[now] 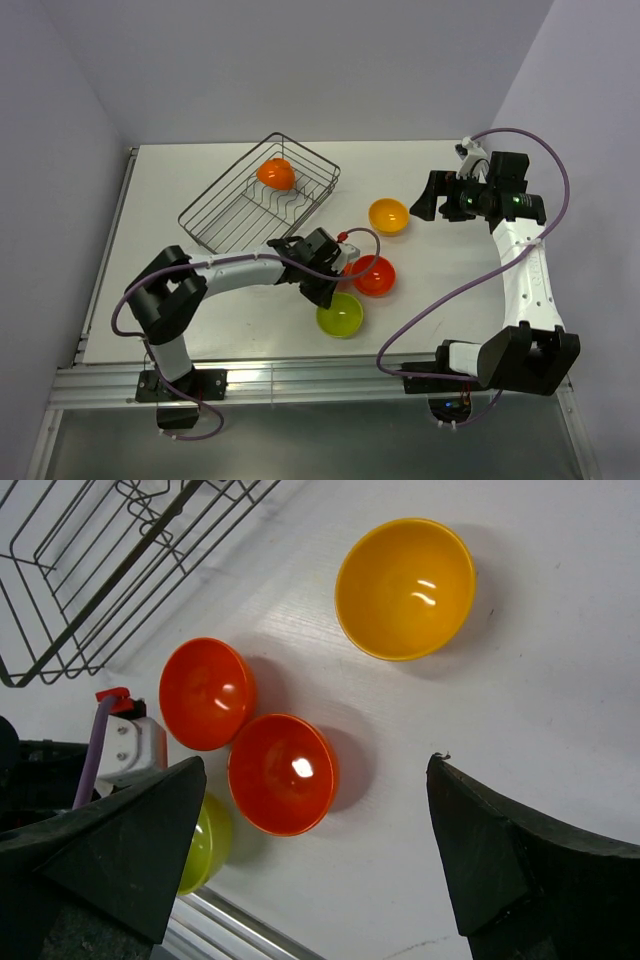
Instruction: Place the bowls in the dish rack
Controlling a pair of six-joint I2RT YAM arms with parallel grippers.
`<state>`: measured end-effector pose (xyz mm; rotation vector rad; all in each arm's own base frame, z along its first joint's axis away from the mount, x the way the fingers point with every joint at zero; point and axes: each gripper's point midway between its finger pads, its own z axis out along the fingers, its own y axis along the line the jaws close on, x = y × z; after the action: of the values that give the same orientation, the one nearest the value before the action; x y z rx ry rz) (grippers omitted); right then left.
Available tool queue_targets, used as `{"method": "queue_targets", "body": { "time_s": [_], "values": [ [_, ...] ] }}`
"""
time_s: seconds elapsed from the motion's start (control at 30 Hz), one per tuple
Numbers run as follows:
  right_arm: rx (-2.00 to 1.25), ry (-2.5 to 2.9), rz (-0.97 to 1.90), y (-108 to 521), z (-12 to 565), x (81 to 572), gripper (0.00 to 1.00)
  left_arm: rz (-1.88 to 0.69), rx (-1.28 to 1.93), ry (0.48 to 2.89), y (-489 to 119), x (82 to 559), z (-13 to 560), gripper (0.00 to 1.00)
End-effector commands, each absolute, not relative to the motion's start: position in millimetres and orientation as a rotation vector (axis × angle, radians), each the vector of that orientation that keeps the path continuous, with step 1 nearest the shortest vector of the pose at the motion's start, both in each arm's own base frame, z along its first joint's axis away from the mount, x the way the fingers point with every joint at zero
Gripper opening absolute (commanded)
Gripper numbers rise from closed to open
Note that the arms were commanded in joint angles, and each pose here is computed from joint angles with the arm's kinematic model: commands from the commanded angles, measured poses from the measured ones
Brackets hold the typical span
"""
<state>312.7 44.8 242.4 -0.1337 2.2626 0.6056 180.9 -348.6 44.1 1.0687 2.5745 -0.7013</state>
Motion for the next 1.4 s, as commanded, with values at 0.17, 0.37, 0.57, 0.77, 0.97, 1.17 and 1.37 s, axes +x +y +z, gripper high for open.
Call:
{"method": "queue_targets", "body": {
  "time_s": [0.17,0.37,0.57,0.77,0.97,1.17,1.37],
  "values": [
    [-0.156,2.120,0.571,44,282,318,0.99,-0.913,1.090,2.321,-356,170,139,0.00],
    [-0.170,2.046,0.724,63,305,323,1.00,-0.958,0.906,2.095,-341,229,231,0.00],
    [-0.195,1.920,0.895,83,344,325,1.00,-0.929,0.704,1.984,-309,294,291,0.00],
    [-0.101,1.786,1.097,103,381,336,0.98,-0.945,0.517,1.873,-280,336,339,0.00],
    [-0.036,1.769,1.179,141,394,347,0.97,-1.021,0.390,1.854,-266,349,356,0.00],
    [-0.021,1.844,1.323,202,387,340,1.00,-1.085,0.247,1.877,-251,358,346,0.00],
    [-0.077,1.911,1.323,243,373,334,1.00,-1.114,0.183,1.908,-243,365,336,0.00]
  ]
}}
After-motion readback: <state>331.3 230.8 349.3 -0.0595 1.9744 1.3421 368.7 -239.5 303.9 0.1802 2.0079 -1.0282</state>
